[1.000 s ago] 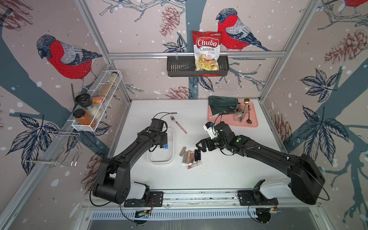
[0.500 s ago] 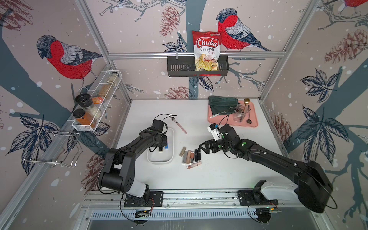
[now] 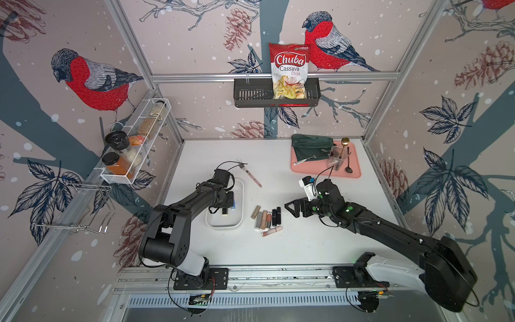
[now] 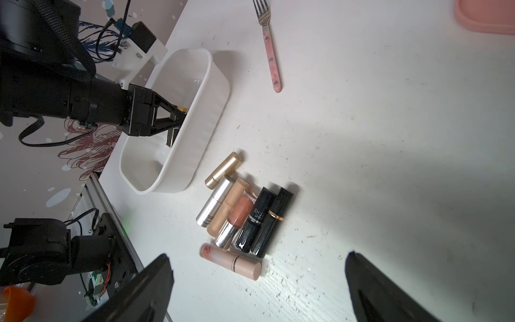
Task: Put the lipstick into the storage box
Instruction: Place the lipstick in the storage box.
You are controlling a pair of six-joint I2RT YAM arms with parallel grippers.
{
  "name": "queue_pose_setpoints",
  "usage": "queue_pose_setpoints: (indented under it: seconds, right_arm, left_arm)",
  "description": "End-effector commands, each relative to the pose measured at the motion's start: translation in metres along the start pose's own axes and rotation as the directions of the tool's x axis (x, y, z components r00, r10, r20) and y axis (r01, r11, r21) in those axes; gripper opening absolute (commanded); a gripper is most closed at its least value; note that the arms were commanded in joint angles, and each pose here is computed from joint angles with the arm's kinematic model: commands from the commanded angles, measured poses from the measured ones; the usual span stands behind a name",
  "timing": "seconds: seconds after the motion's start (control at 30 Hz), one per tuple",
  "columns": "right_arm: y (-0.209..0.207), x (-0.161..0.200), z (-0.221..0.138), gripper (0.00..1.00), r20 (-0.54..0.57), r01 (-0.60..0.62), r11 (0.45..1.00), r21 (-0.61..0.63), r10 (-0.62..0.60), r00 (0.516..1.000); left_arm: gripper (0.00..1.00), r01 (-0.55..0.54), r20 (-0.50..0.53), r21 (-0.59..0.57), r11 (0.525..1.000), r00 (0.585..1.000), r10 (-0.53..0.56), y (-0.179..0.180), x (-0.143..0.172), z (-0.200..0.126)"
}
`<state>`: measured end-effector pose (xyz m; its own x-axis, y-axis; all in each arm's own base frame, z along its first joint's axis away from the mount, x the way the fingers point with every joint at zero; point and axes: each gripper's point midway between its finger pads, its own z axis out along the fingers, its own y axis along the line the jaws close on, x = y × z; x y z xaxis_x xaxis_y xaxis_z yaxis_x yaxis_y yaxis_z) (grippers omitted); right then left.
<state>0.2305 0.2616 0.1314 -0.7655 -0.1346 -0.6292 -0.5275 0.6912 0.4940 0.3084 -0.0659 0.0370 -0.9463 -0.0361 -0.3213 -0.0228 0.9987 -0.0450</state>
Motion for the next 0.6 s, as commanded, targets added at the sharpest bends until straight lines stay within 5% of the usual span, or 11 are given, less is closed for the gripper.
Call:
queue_pose_setpoints:
  seconds: [0.0,0.33,0.57]
  right_arm:
    - [0.009,-0.009,0.004,1.0,0.013,0.004,0.999,-0.047,-0.004,1.0]
    - [0.016,-0.004,0.013,1.0,-0.021,0.0,1.0,-0.017,-0.001,1.0]
    - [0.013,0.001,0.011,1.0,-0.056,-0.002,1.0,0.031,0.003,0.998]
  left_arm:
    - [0.37,-0.001,0.037,0.025,1.0,0.999,0.0,-0.004,-0.007,-0.005]
    - [0.53,-0.007,0.09,0.064,0.998,0.996,0.001,-0.009,-0.014,-0.019]
    - [0.59,-0.02,0.218,0.138,0.99,0.976,-0.011,-0.019,-0.03,-0.05]
